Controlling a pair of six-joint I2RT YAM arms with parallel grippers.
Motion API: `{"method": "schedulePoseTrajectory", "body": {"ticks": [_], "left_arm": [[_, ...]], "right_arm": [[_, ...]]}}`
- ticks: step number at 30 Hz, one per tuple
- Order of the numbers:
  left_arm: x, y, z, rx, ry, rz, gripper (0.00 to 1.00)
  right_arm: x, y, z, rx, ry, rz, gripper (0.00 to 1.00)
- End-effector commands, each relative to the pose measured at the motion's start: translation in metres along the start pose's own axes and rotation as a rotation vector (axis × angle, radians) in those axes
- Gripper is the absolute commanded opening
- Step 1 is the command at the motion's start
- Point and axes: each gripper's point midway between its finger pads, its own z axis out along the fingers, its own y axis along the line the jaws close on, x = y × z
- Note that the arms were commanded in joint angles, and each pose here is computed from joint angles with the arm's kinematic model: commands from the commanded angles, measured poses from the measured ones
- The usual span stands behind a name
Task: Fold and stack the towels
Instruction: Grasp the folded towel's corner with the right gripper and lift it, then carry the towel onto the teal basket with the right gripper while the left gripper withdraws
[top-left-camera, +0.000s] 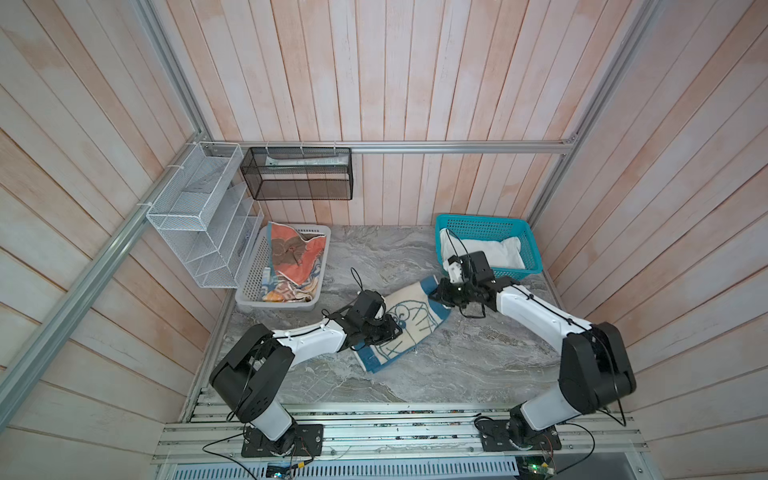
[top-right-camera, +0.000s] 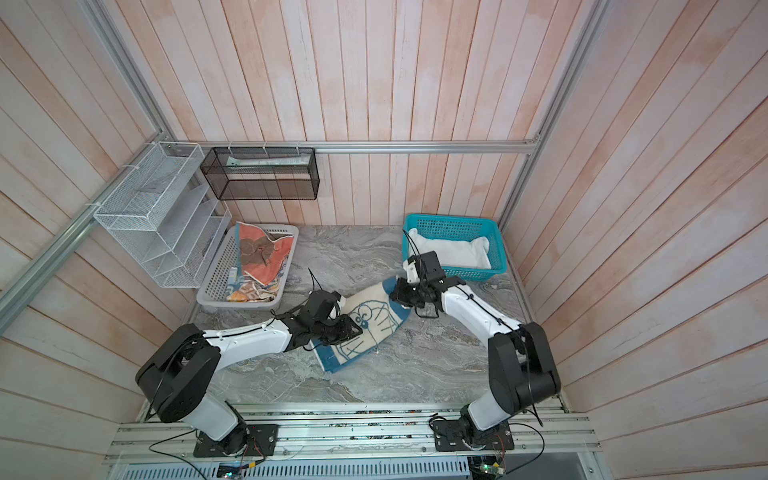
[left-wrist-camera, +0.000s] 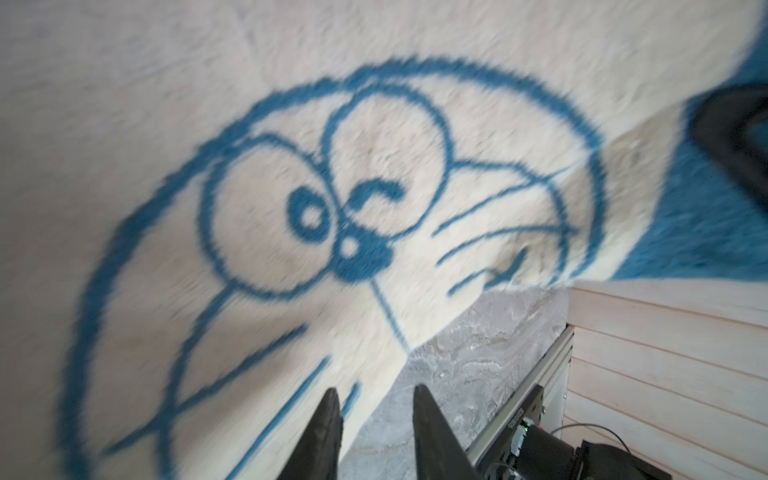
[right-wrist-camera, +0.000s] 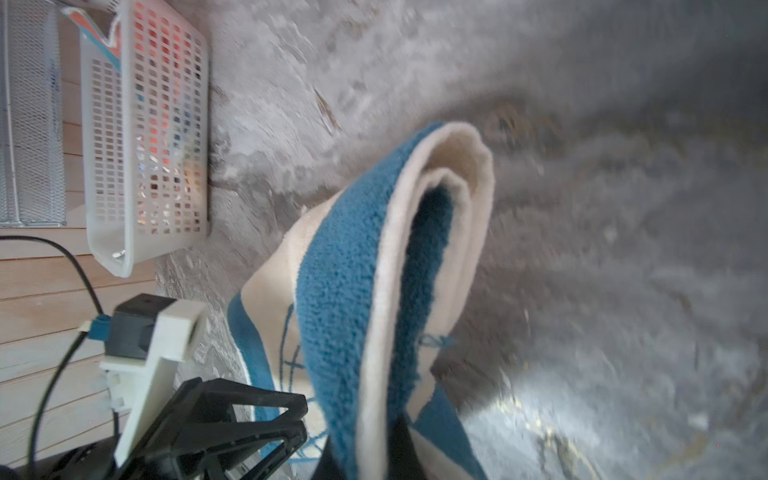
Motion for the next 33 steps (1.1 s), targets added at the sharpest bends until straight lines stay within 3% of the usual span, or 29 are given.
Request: {"method": "schedulePoseTrajectory", "body": {"ticks": [1,7,10,13,20,33], "left_arm": [[-0.009,0.019,-0.003,-0.045,-0.009,0.017,0.32],[-0.026,0.024,0.005,-0.03,-0.009,0.003,0.32],[-0.025,0.027,0.011,-0.023,0.018,-0.005,0.32],[-0.019,0.03,0.016,-0.008,0.048,-0.013,0.32],[-0.014,0.031,0.021,0.005,0.074,-0.019,0.32],[-0.016,0.015,-0.005,0.019,0.006,-0.01,0.32]], "right_arm": [[-0.042,0.006,0.007,0.056,0.005,-0.1,0.0],[-0.155,0.002,0.012,0.102,-0.072,-0.134,0.0],[-0.185,-0.023,0.014,0.156,-0.075,-0.105,0.0],[-0.192,-0.052,0.016,0.182,-0.04,-0.046,0.0],[-0.144,-0.076,0.033,0.18,0.084,-0.007,0.0],[-0.016,-0.022,0.002,0.096,0.187,-0.044,0.0]]}}
